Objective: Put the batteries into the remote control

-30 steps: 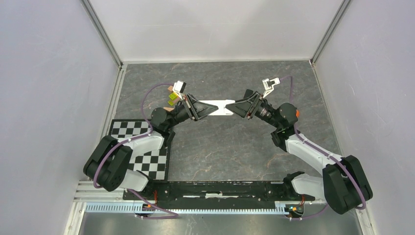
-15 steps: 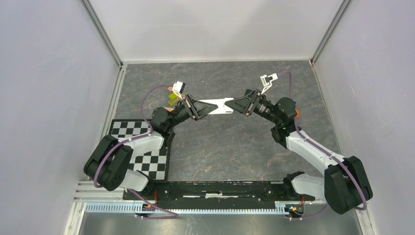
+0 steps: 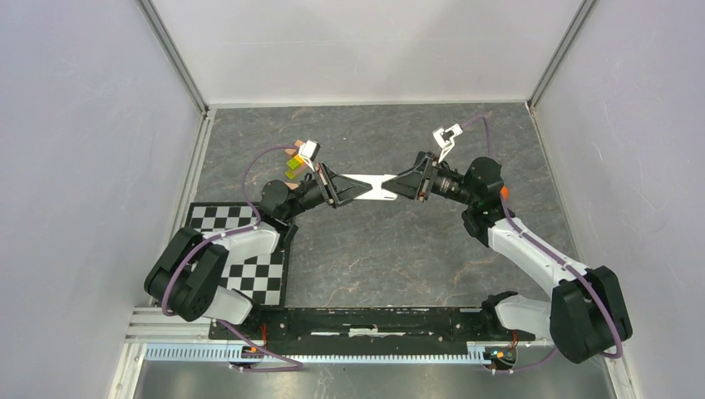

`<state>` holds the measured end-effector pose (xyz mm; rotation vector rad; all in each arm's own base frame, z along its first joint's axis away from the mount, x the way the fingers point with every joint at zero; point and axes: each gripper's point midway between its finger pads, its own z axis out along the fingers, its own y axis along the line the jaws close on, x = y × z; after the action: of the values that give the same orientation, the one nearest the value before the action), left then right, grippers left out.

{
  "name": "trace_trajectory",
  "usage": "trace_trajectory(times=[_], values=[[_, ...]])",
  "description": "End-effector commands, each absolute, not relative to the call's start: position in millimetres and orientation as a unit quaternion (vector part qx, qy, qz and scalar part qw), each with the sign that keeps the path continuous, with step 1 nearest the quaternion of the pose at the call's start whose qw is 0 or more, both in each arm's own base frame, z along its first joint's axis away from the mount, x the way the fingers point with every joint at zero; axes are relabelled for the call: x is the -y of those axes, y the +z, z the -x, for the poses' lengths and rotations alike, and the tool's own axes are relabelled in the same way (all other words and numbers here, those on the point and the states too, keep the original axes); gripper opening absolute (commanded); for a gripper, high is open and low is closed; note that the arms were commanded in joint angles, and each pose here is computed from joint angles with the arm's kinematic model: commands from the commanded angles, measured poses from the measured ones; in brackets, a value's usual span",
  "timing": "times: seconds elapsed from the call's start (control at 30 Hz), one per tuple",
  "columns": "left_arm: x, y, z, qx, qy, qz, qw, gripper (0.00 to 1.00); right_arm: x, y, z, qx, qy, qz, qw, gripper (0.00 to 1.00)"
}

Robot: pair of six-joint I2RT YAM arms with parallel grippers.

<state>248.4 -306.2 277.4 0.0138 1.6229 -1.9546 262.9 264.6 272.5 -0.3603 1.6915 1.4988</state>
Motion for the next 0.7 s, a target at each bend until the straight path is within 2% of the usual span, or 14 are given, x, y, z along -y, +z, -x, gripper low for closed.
trace_trajectory(times=[0.0, 0.17, 0.33, 0.5, 0.57, 0.67], values=[[303.4, 319.8, -237.5, -0.555, -0.764, -0.048, 0.326, 0.02, -270.7, 261.4, -249.2, -0.672, 0.602, 0.203, 0.38, 0.41], [303.8, 312.8, -241.8, -0.571, -0.757, -0.027, 0.315, 0.02, -269.0, 259.9, -257.7, -0.682, 0.592, 0.185, 0.389, 0.48], [302.9, 298.1, -250.1, -0.586, -0.747, 0.004, 0.312, 0.02, -258.8, 263.1, -279.6, -0.702, 0.553, 0.132, 0.43, 0.71], [302.2, 284.8, -255.2, -0.594, -0.744, 0.024, 0.305, 0.02, -258.1, 279.0, -283.0, -0.688, 0.56, 0.129, 0.443, 0.83], [301.5, 280.8, -257.8, -0.595, -0.743, 0.03, 0.304, 0.02, -257.9, 287.4, -282.0, -0.677, 0.567, 0.135, 0.45, 0.96], [299.2, 274.5, -262.3, -0.6, -0.739, 0.04, 0.305, 0.02, -254.4, 298.9, -280.1, -0.664, 0.571, 0.137, 0.463, 0.98]])
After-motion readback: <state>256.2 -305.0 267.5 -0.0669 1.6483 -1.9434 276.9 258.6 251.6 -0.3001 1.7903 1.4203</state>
